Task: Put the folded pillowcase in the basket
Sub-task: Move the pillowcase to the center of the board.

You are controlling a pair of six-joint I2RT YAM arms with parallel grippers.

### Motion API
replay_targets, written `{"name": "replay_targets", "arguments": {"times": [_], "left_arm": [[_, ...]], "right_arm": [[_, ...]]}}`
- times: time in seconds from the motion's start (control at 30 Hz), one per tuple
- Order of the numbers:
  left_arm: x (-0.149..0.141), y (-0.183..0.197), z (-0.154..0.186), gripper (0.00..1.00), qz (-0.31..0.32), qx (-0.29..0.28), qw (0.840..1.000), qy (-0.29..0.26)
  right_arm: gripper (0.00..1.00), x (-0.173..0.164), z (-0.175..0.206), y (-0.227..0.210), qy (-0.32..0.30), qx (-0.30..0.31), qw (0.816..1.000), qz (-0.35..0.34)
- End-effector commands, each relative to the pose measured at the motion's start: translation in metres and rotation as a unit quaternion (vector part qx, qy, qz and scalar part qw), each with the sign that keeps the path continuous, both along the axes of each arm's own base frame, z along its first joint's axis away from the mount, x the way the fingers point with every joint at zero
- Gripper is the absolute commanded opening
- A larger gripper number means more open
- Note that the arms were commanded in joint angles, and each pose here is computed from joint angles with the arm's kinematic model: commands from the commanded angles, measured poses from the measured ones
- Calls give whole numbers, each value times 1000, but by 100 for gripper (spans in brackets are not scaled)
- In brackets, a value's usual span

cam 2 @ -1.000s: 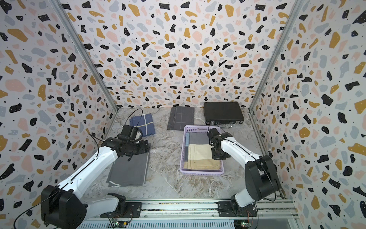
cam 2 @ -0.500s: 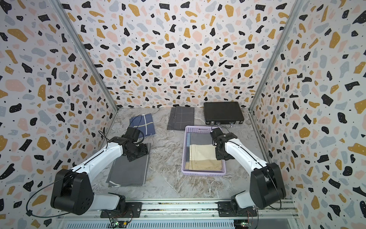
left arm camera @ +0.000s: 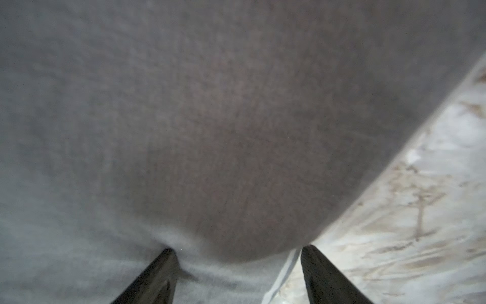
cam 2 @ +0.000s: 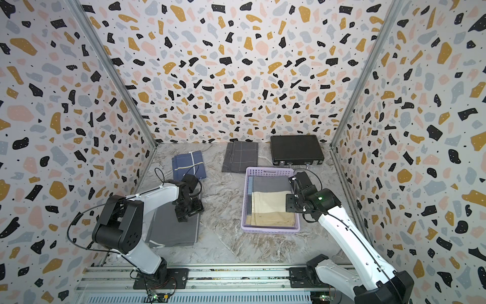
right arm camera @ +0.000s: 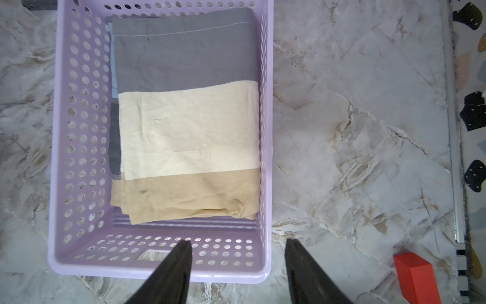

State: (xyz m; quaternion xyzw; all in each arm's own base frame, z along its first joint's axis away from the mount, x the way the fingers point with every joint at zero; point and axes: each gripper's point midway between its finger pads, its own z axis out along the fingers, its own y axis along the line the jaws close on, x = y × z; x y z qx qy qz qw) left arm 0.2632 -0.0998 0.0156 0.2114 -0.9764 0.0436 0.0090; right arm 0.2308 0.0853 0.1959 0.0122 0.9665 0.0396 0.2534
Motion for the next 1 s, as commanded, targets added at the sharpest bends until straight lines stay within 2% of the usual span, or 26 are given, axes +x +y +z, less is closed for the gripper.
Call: {"name": "replay_targets", "arguments": {"times": [0.0,0.1,0.23,0.37,0.5,0.63,0.7,0.8,0.9,0.97], "left_arm": [[1,-66,-22,78,12,-110,994,20],[16,-92,-21,77,26,-122,992,1],[29,-99,-8,77,54,-118,991,-31],[36,-103,11,78,83,-139,985,-63],[45,-112,47,78,50,-164,980,-98],[55,-106,102,80,3,-161,974,-160],[61,-91,123,82,-23,-142,973,-182],[73,-40,139,84,-37,-89,977,-190],[80,17,131,84,-14,-50,985,-166],[79,41,120,84,11,-60,988,-139]], "right_arm": [[62,-4,16,3,-7,13,1000,7],[62,-5,16,5,-5,13,1000,16],[62,-8,15,9,-2,21,999,27],[63,-8,14,20,-6,34,998,44],[63,-7,21,48,-12,57,995,80],[66,-9,27,92,-20,70,988,135],[67,-10,25,115,-17,75,984,160],[73,-15,26,156,-20,75,975,209],[79,-21,24,203,-17,83,963,256],[80,-28,19,236,-6,80,955,284]]}}
